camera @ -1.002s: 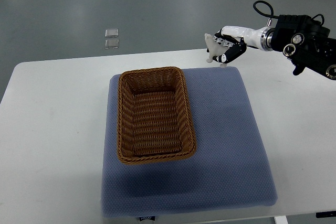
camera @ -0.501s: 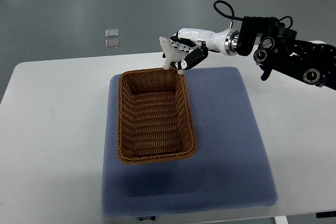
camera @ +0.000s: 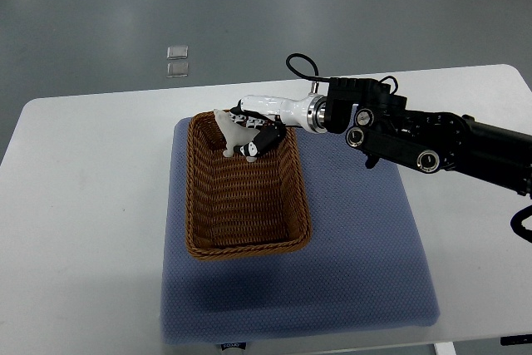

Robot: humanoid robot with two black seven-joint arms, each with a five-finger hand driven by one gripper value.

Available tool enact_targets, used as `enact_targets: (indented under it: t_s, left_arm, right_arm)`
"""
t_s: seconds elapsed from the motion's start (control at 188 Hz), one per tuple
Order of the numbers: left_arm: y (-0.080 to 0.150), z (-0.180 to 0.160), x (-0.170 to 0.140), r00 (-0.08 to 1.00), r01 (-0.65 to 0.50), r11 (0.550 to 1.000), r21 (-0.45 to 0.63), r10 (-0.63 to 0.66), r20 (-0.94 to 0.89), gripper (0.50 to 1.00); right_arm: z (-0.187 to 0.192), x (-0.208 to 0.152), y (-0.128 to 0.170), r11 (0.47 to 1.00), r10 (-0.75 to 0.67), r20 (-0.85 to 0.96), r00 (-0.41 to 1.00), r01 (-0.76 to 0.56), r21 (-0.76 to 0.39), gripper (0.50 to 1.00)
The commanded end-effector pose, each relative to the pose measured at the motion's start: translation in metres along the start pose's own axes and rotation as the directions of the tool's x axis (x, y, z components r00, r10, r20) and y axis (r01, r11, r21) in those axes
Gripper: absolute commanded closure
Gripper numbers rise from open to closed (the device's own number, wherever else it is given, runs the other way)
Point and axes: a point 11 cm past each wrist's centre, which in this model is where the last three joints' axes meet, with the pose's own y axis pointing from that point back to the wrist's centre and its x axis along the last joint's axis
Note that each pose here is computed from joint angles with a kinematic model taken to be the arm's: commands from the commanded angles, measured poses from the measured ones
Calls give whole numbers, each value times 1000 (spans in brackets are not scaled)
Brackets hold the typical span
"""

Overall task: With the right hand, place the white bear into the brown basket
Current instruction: 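Carry the bear over the wicker basket and lower it inside, then open the right hand to release the bear into the basket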

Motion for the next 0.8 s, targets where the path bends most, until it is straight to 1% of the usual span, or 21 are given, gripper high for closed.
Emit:
enact_targets:
  t_s: [0.0,0.192,0.432,0.512,0.698,0.768,0.794]
  left_arm:
    - [0,0,-1,1000,1,1000,0,-1,1,500]
    - [0,0,-1,1000,2,1000,0,-2,0,500]
    - [0,0,-1,1000,2,1000,0,-2,0,500]
    - [0,0,-1,1000,1,1000,0,-1,1,500]
    - [0,0,-1,1000,1,1000,0,-1,3,500]
    - [0,0,-1,1000,1,1000,0,-1,1,500]
    - [0,0,-1,1000,1,1000,0,-1,1,500]
  right_arm:
    - [1,-6,-5,1000,-1,-33,999,1,-5,1000]
    - [3,-20,-10,1000,-21,-27,999,21,-7,1000]
    - [10,-37,-13,998,-53,-63,997,52,-27,983]
    - [10,-41,-15,998,-53,-75,996,51,-30,967]
    - [17,-46,-16,997,-66,-97,993,61,-51,948]
    - [18,-45,-16,997,-64,-110,992,59,-53,926]
    - [18,-45,-16,997,-64,-111,992,58,-54,908]
